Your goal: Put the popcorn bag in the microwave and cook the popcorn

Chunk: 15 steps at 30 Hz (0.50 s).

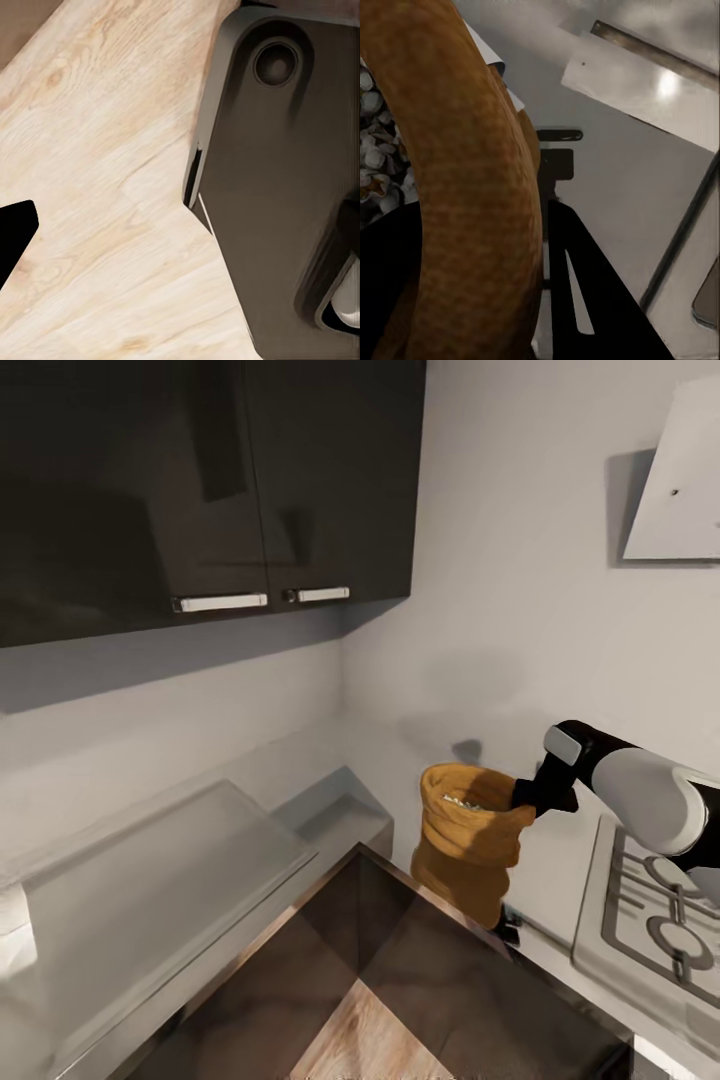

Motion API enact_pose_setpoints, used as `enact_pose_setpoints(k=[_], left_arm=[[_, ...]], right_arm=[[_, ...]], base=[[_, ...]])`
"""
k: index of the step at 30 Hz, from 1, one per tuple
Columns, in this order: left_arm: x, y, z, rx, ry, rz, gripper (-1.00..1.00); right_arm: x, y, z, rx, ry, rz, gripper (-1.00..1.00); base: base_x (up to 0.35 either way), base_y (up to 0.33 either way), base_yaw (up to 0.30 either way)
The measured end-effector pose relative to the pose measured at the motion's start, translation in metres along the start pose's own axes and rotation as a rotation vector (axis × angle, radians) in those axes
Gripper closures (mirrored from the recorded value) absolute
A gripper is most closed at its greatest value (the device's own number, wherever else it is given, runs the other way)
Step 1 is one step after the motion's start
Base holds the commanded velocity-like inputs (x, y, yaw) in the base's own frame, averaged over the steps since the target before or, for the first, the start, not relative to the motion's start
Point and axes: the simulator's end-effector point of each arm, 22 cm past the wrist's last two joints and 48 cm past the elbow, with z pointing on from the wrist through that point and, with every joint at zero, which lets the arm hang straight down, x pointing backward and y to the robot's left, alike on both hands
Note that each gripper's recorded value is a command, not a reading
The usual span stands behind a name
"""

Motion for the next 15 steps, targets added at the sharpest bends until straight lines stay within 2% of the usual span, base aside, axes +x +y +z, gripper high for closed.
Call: enact_pose_setpoints(k=[6, 15], left_arm=[[-0.003, -0.006, 0.0, 0.008, -0.008, 0.0, -1.0], [-0.008, -0.006, -0.001, 0.01, -0.023, -0.002, -1.0]], right_arm=[[-0.002, -0.001, -0.007, -0.002, -0.011, 0.003, 1.0], [-0.004, -0.002, -0.017, -0.007, -0.027, 0.005, 1.0]], base=[[-0.299, 0.0, 0.0], [-0.032, 0.0, 0.0]])
